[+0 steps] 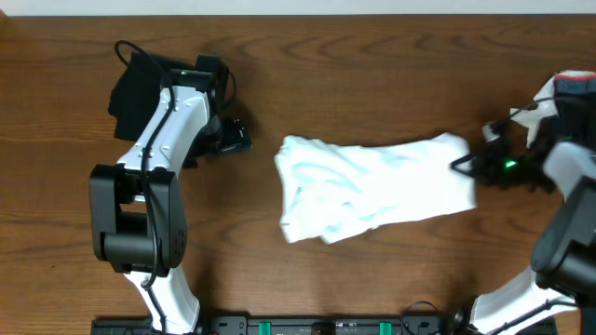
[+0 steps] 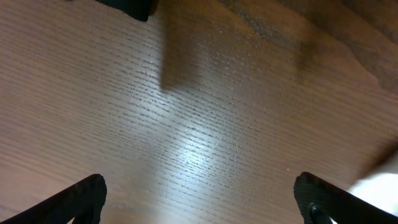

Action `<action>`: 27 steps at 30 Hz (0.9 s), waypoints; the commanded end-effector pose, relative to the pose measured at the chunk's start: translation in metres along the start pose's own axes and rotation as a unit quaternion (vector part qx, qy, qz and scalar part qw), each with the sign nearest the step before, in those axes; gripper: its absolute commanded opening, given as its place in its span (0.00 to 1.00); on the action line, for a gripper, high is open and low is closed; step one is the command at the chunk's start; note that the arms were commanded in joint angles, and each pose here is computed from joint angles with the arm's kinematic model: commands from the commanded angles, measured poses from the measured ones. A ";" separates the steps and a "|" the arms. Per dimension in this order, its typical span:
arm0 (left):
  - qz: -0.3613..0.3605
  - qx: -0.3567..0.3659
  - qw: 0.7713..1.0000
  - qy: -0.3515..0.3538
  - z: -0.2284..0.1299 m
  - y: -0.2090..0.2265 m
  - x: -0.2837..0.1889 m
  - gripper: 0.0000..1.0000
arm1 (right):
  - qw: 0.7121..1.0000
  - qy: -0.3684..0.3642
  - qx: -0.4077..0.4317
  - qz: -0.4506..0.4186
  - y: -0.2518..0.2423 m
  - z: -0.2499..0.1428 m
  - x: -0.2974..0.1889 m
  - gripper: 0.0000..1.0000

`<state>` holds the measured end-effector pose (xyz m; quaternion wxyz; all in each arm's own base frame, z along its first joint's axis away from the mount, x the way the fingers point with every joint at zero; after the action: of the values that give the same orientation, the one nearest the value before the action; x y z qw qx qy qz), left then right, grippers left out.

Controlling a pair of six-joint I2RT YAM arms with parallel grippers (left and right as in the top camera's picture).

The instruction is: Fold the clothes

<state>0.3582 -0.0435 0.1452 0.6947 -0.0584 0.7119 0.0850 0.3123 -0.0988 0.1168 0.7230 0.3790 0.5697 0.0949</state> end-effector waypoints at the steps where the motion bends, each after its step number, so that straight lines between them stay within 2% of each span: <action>1: 0.005 0.001 1.000 0.011 -0.001 0.001 0.006 0.98 | 0.996 -0.067 -0.009 -0.053 0.015 0.021 -0.053 0.03; 8: 0.005 0.001 1.000 0.011 -0.001 0.001 0.006 0.98 | 0.987 -0.106 -0.031 -0.115 0.060 0.026 -0.117 0.03; 12: 0.005 0.001 1.000 0.011 -0.001 0.001 0.006 0.98 | 0.986 -0.108 -0.064 -0.110 0.091 0.021 -0.126 0.03; 19: 0.005 0.001 1.000 0.011 -0.001 0.001 0.006 0.98 | 0.982 -0.033 -0.135 -0.125 0.137 -0.001 -0.082 0.04; 27: 0.005 0.001 1.000 0.011 -0.001 0.001 0.006 0.98 | 0.947 0.046 -0.239 -0.208 0.178 -0.044 -0.017 0.08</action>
<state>0.3584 -0.0435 0.1452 0.6950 -0.0582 0.7116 0.0852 0.3261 0.0184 0.2547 0.7770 0.1099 0.6084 0.1189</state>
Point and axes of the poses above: each gripper's point midway between its finger pads, its own x axis out along the fingers, its own y axis along the line the jaws close on, z = x × y, the point moved 9 cm from there along -x, back along the fingers, and after that the axes turned 9 degrees about x, right-handed, at the moved point
